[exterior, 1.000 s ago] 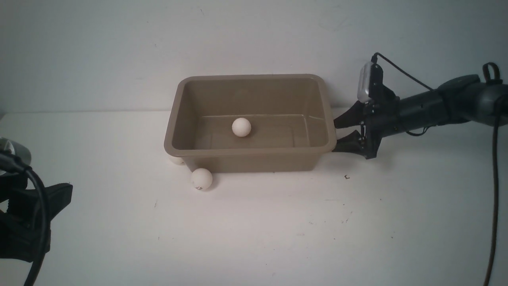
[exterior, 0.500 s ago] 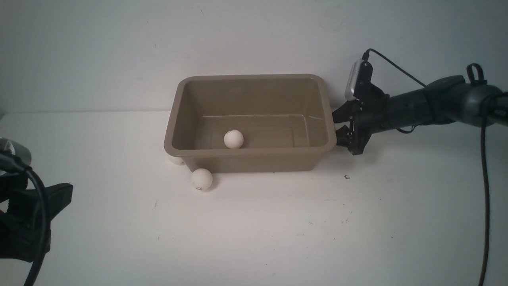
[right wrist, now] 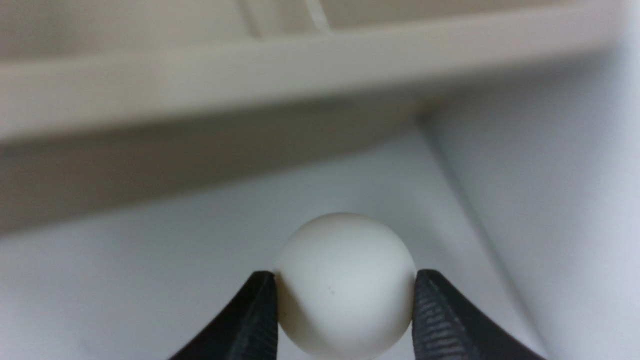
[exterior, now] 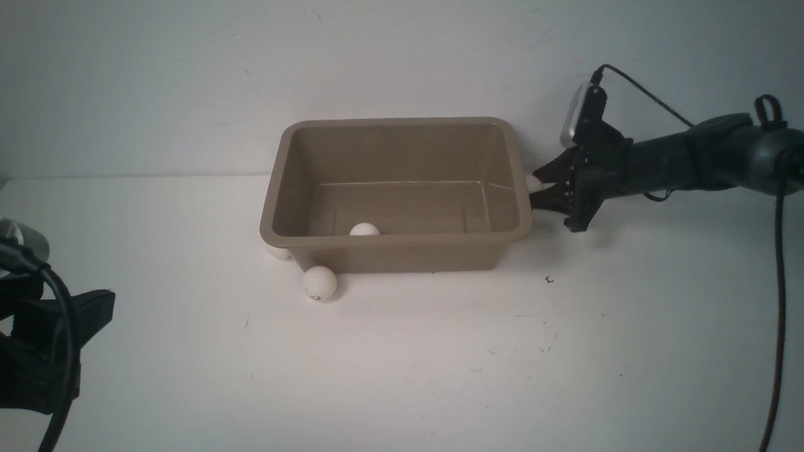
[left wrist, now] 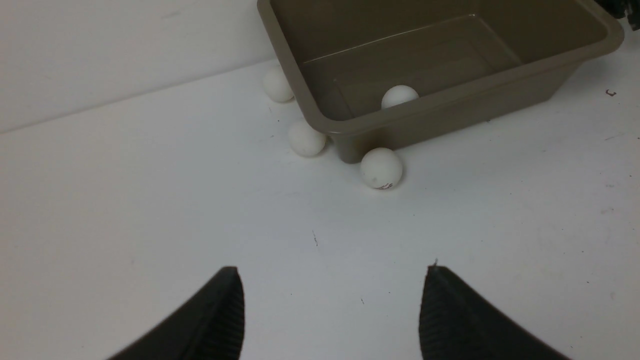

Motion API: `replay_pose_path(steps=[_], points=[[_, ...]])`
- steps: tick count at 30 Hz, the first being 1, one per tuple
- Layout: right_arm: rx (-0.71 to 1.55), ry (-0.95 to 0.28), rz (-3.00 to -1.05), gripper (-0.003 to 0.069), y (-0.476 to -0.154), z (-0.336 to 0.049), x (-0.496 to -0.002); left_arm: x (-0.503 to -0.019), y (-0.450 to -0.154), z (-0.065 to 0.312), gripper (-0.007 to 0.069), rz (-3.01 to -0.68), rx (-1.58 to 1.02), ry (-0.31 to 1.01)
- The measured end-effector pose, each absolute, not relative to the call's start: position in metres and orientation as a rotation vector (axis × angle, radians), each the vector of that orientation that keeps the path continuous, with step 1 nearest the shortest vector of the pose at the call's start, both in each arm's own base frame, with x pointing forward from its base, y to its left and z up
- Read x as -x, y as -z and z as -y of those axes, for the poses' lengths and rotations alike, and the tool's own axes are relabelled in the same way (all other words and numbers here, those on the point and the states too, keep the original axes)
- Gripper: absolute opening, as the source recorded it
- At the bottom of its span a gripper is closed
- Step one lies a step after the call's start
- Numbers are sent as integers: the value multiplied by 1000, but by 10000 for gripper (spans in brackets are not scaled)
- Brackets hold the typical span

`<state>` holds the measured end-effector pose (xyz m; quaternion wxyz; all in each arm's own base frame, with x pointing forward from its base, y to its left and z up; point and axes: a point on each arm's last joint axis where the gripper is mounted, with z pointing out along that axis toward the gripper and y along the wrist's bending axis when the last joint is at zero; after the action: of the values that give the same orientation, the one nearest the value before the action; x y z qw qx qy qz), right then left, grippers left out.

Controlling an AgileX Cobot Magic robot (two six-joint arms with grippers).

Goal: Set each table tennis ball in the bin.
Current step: Use the right arm to clamp the table tennis ball closest to it, then use the right arm to put the table tennis ball into the box

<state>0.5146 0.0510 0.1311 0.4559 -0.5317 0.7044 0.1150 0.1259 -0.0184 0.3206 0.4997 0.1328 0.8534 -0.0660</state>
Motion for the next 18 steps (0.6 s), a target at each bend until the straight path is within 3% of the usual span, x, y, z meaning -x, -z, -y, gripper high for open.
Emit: replay_pose_path(steps=[4, 7, 14, 18], points=[[1244, -334, -1740, 316, -159, -18, -510, -126, -321, 18, 426, -2064, -322, 159], [1233, -443, -1700, 316, -190, -4, -497, -126, -321, 18, 426, -2064, -322, 159], [1377, -587, -1599, 316, -199, -69, -486, -126, -321, 18, 426, -2064, -322, 159], [1430, -581, -1570, 316, -198, -106, -482, -126, -321, 18, 426, -2064, -322, 159]])
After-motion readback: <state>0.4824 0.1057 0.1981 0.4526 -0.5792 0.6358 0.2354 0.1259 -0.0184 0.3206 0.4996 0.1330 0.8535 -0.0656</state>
